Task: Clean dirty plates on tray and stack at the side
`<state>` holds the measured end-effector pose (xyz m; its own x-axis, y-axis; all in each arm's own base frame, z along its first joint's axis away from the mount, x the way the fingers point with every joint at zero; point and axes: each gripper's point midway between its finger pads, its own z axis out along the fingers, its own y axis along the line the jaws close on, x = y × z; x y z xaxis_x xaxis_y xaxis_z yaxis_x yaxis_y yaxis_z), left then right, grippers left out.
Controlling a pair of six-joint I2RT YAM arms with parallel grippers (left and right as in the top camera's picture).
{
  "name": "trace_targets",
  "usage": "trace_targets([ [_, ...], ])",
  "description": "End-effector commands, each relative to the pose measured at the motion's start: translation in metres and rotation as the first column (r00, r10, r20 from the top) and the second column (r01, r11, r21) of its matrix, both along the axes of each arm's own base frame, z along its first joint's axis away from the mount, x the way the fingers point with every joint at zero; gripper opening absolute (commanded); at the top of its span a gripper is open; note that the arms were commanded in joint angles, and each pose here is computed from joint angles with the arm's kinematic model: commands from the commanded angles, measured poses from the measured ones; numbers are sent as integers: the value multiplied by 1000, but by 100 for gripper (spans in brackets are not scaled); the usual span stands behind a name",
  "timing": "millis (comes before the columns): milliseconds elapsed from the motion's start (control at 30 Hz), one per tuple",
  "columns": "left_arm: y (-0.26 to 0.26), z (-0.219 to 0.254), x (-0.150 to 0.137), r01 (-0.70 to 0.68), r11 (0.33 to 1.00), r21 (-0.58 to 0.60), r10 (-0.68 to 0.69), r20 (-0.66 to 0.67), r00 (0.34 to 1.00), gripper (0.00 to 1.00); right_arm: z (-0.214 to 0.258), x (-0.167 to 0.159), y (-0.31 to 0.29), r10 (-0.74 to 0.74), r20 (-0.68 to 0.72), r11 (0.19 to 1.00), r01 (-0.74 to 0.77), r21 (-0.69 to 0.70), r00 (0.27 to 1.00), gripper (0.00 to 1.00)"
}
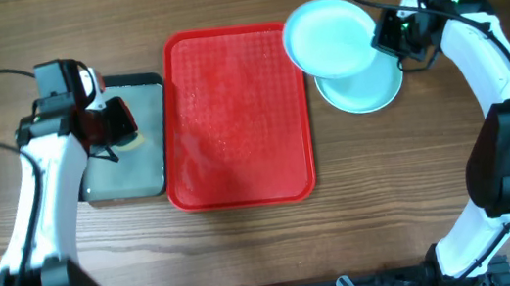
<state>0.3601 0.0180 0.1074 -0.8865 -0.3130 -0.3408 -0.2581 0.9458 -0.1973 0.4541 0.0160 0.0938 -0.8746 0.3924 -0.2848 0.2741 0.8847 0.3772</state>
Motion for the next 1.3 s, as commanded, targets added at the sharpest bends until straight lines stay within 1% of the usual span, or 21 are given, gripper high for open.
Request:
trace_targets([
  [0, -1, -26, 5, 90, 996, 9, -89, -51, 995, 4, 3, -10, -35, -43, -23, 983, 39, -180, 999, 4],
  [100, -1, -42, 8, 90, 996, 3, -89, -83, 993, 4, -2, -21, -49, -78, -68, 966, 59, -252, 995, 4],
  [233, -1, -53, 10, 90, 996, -1, -90, -99, 991, 4, -12, -32, -49, -79, -114, 965, 48, -256, 990, 5],
  [367, -1, -53, 12, 97, 995, 3, -96, -93, 991, 4, -19, -39, -50, -66, -139, 964, 27, -265, 988, 5],
  [533, 0, -52, 17, 114, 993, 14, -113, -70, 991, 4, -29, -47, -60, -95, -160, 945, 39, -324, 983, 5],
  [700, 1, -50, 24, 114, 993, 21, -113, -41, 993, 4, -34, -43, -61, -95, -136, 944, 46, -325, 986, 6],
  [733, 1, -50, 25, 114, 993, 22, -113, -36, 993, 4, -34, -40, -61, -95, -123, 944, 50, -326, 988, 9],
  [767, 2, -49, 26, 113, 993, 27, -112, -34, 993, 4, -33, -37, -61, -96, -111, 944, 55, -326, 989, 10],
  [867, 3, -49, 26, 145, 988, 47, -144, -30, 989, 4, -31, -30, -62, -95, -83, 943, 63, -326, 992, 10],
  [1133, 3, -51, 25, 157, 986, 51, -156, -35, 987, 6, -33, -36, -61, -95, -108, 944, 55, -325, 990, 10],
  [1267, 6, -52, 24, 152, 986, 66, -149, -42, 988, 6, -34, -40, -61, -94, -124, 945, 50, -324, 988, 14],
])
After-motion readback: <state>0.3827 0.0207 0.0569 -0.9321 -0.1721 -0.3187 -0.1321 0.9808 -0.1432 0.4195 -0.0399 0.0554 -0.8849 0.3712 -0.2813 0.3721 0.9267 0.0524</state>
